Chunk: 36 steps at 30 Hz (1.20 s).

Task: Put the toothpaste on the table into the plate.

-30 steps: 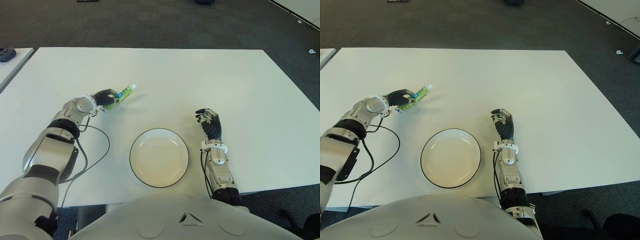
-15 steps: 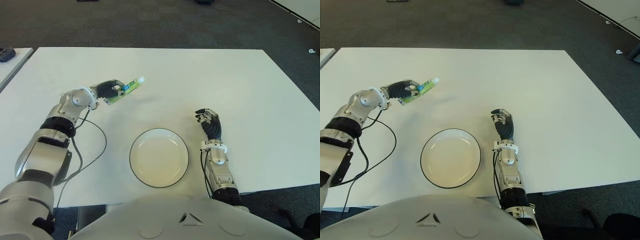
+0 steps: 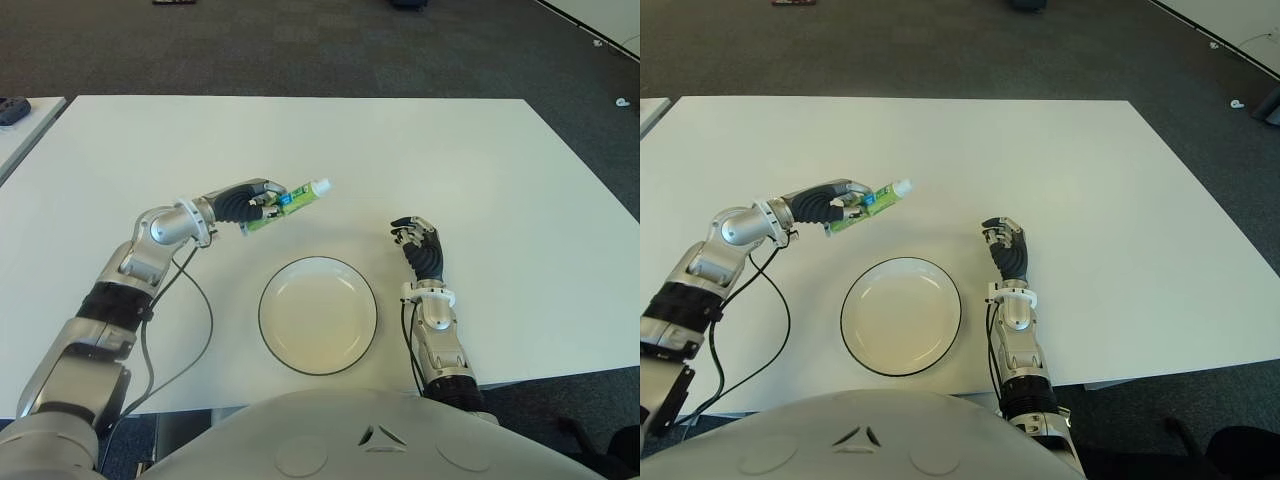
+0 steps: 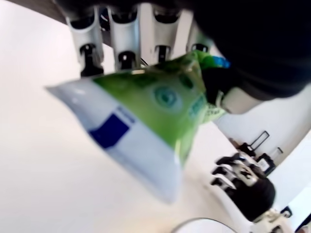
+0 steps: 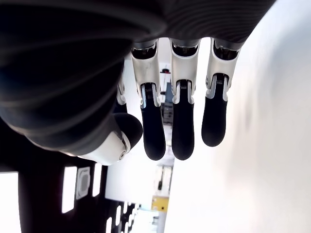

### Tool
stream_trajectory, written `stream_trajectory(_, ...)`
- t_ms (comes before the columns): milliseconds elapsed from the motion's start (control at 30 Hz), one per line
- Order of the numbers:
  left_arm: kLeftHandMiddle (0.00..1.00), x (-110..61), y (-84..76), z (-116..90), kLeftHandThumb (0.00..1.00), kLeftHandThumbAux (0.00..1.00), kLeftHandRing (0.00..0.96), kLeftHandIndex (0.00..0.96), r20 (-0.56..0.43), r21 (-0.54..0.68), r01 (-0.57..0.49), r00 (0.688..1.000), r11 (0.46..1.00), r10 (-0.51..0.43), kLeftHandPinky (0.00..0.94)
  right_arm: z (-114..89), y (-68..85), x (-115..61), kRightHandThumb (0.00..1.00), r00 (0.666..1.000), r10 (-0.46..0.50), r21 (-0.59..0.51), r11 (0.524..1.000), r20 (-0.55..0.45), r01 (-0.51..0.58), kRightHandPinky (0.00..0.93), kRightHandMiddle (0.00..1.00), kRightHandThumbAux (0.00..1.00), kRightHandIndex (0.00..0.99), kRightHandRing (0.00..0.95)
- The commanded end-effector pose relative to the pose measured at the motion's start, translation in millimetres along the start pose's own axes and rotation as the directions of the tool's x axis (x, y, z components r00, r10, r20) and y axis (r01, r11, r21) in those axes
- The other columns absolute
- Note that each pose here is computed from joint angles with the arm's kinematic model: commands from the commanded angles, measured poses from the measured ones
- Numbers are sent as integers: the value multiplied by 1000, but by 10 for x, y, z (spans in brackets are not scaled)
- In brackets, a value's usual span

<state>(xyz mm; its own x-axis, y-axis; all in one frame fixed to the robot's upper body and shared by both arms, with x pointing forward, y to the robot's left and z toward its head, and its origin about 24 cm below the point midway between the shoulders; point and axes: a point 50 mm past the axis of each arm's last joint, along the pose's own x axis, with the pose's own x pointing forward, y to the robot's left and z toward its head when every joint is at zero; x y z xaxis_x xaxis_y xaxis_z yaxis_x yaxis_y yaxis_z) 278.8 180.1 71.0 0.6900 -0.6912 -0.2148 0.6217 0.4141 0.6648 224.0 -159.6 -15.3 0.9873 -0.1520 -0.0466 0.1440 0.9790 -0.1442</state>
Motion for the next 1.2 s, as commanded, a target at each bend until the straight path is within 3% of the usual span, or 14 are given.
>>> stream_trajectory(33, 894, -84, 8, 142, 716, 708, 866, 443, 39, -40, 37, 999, 999, -35, 869, -7, 29, 6, 706, 1000, 9, 11, 1000, 1, -9, 447, 437, 731, 420, 434)
stream_trajectory(333, 912, -127, -163, 455, 718, 708, 883, 442, 206, -33, 124, 972, 992, -114, 882, -23, 33, 2, 706, 1000, 4, 5, 1000, -5, -4, 447, 433, 731, 419, 431)
stream_trajectory(500, 905, -161, -237, 551, 717, 707, 878, 442, 235, -1, 165, 959, 986, -160, 862, -31, 31, 5, 706, 1000, 1, 0, 1000, -11, -1, 448, 435, 731, 418, 433)
stream_trajectory(800, 886, -148, -385, 721, 714, 709, 859, 442, 310, 185, 275, 895, 943, -322, 848, -39, 26, 2, 706, 1000, -9, -7, 1000, -24, 9, 440, 432, 732, 418, 427)
stream_trajectory(1033, 889, -116, -458, 738, 711, 711, 860, 441, 295, 340, 323, 855, 883, -426, 854, -38, 24, 1, 706, 1000, -8, -2, 1000, -24, 8, 438, 432, 731, 419, 425)
stream_trajectory(1200, 881, -64, -608, 682, 710, 712, 861, 441, 277, 439, 344, 827, 830, -489, 863, -37, 24, -1, 706, 1000, -5, 1, 1000, -21, 5, 445, 432, 731, 419, 426)
